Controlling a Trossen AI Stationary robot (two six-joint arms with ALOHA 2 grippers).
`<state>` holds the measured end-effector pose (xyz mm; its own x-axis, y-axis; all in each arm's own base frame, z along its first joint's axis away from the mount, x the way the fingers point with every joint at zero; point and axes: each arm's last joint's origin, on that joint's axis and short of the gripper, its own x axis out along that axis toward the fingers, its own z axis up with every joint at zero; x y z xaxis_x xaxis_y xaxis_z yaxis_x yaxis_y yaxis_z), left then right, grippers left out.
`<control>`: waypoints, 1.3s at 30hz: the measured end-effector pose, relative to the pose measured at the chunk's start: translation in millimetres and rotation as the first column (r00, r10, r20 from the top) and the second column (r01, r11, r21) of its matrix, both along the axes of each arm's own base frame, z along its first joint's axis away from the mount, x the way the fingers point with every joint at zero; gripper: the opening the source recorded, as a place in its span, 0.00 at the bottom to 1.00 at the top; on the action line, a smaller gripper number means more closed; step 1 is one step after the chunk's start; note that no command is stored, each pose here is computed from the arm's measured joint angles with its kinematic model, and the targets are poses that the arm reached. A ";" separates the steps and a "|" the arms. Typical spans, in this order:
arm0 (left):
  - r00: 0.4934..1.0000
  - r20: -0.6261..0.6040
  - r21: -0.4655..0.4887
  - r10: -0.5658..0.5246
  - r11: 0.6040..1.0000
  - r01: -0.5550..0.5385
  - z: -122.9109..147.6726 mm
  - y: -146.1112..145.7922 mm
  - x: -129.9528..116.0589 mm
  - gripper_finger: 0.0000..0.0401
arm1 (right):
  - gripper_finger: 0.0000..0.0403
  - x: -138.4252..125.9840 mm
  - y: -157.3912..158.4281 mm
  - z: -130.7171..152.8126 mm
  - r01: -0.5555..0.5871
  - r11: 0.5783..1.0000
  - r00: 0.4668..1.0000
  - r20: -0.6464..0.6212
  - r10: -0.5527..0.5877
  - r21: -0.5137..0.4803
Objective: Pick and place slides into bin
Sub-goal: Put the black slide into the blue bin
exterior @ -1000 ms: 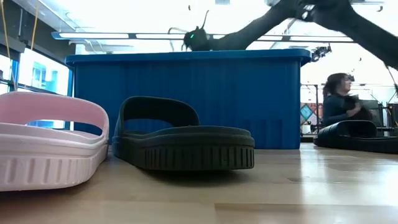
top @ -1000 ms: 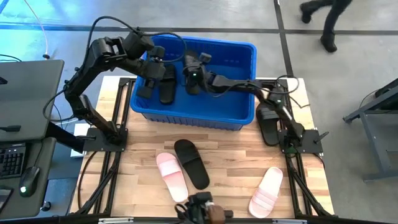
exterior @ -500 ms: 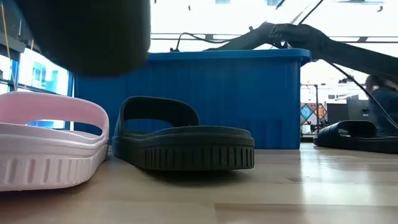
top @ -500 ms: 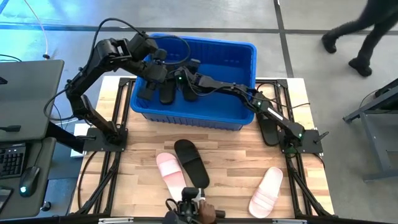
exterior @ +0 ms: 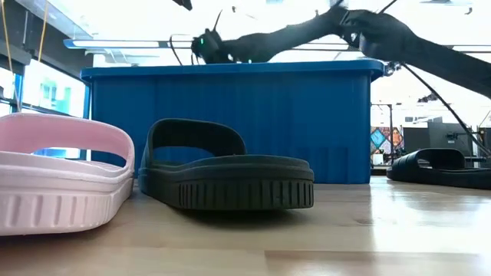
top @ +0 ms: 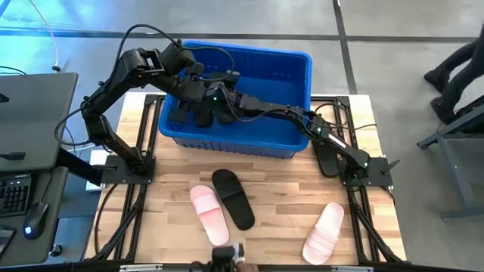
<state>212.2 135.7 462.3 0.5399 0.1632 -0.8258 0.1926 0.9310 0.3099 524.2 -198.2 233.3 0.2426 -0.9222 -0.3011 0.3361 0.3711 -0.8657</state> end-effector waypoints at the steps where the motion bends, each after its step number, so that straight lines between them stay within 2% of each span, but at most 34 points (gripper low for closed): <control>1: 1.000 0.000 0.001 0.000 1.000 0.000 0.0 0.1 0.0 0.39 | 0.55 -1.4 6.3 8.4 0.006 1.000 1.000 -0.016 -0.006 -0.017; 5: 1.000 0.012 -0.012 0.000 1.000 0.000 0.8 -0.3 -0.3 0.39 | 0.53 -13.9 35.5 45.4 0.051 0.996 0.994 -0.091 -0.057 -0.067; 11: 0.998 0.063 -0.101 -0.013 0.995 0.020 1.9 -3.6 0.4 0.39 | 0.52 -45.7 85.1 83.3 0.073 0.997 0.983 -0.167 -0.078 -0.035; 16: 0.998 0.067 -0.132 0.009 0.991 0.000 0.7 -3.4 2.0 0.39 | 0.52 -97.9 122.2 131.9 0.113 0.992 0.991 -0.079 -0.109 0.059; 18: 0.998 0.054 -0.141 0.028 0.990 -0.020 0.3 -6.6 3.3 0.39 | 0.52 -116.7 136.2 140.5 0.125 0.981 0.992 -0.040 -0.120 0.151; 21: 0.998 0.051 -0.155 0.030 0.988 -0.022 -0.4 -12.7 8.0 0.39 | 0.52 -140.6 155.0 149.4 0.152 0.931 0.984 0.038 -0.174 0.332; 23: 0.999 0.045 -0.168 0.015 0.986 -0.007 -0.4 -22.6 12.2 0.39 | 0.52 -151.0 164.0 160.7 0.100 0.880 0.974 0.137 -0.183 0.464; 25: 1.000 0.020 -0.172 0.001 0.985 0.003 -1.7 -34.9 17.0 0.39 | 0.52 -159.7 174.8 170.7 0.017 0.811 0.971 0.183 -0.152 0.584; 27: 1.000 -0.014 -0.155 -0.013 0.988 0.010 -6.1 -48.5 24.1 0.39 | 0.52 -165.9 186.9 173.5 -0.015 0.774 0.981 0.158 -0.110 0.632; 29: 0.998 -0.063 -0.132 -0.019 0.991 0.011 -14.0 -64.3 32.3 0.39 | 0.52 -167.1 198.9 173.5 -0.027 0.780 0.982 0.164 -0.098 0.625; 35: 0.975 -0.214 -0.047 -0.059 0.998 0.050 -48.8 -116.0 52.5 0.39 | 0.52 -174.8 230.2 181.8 -0.092 0.833 0.980 0.197 -0.021 0.546; 39: 0.966 -0.235 -0.015 -0.108 0.994 0.107 -71.9 -146.1 63.8 0.39 | 0.52 -175.8 244.6 181.2 -0.119 0.845 0.980 0.197 0.016 0.522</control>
